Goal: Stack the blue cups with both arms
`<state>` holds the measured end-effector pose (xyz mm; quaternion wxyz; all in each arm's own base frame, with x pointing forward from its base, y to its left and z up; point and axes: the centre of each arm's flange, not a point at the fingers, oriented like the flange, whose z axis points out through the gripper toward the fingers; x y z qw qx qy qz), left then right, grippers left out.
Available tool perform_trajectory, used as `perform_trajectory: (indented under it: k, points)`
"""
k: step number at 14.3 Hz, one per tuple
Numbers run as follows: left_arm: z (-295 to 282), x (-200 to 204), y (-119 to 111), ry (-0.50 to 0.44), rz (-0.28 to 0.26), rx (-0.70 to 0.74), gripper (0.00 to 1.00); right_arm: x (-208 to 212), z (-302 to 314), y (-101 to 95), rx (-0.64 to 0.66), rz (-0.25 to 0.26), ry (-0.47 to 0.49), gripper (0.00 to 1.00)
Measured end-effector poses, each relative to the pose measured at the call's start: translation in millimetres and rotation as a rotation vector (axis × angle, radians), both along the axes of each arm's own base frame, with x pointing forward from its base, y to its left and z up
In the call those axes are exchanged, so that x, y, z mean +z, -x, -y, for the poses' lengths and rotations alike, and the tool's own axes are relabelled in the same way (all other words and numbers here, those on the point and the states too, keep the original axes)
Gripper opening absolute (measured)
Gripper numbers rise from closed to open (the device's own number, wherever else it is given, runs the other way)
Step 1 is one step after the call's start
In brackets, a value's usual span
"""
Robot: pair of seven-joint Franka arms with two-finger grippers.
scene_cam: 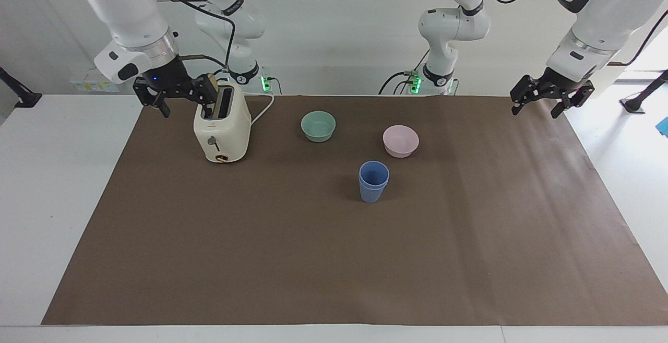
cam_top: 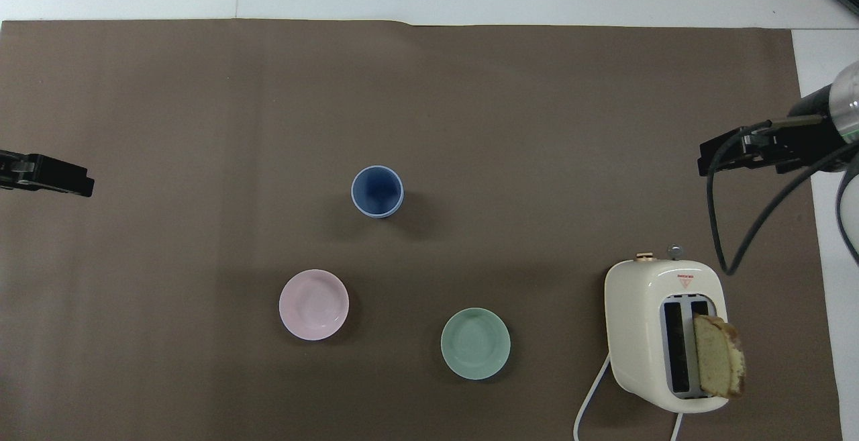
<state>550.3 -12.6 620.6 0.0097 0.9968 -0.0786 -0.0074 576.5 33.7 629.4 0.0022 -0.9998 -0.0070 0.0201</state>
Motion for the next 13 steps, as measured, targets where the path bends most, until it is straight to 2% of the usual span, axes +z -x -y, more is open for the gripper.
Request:
perform_trajectory:
  k: [13]
  points:
    - [0.0,-0.1,0.1,0.0,-0.001,0.0,1.0,-0.9,1.2,-0.1,-0.068,-0.001,0.004,1.0]
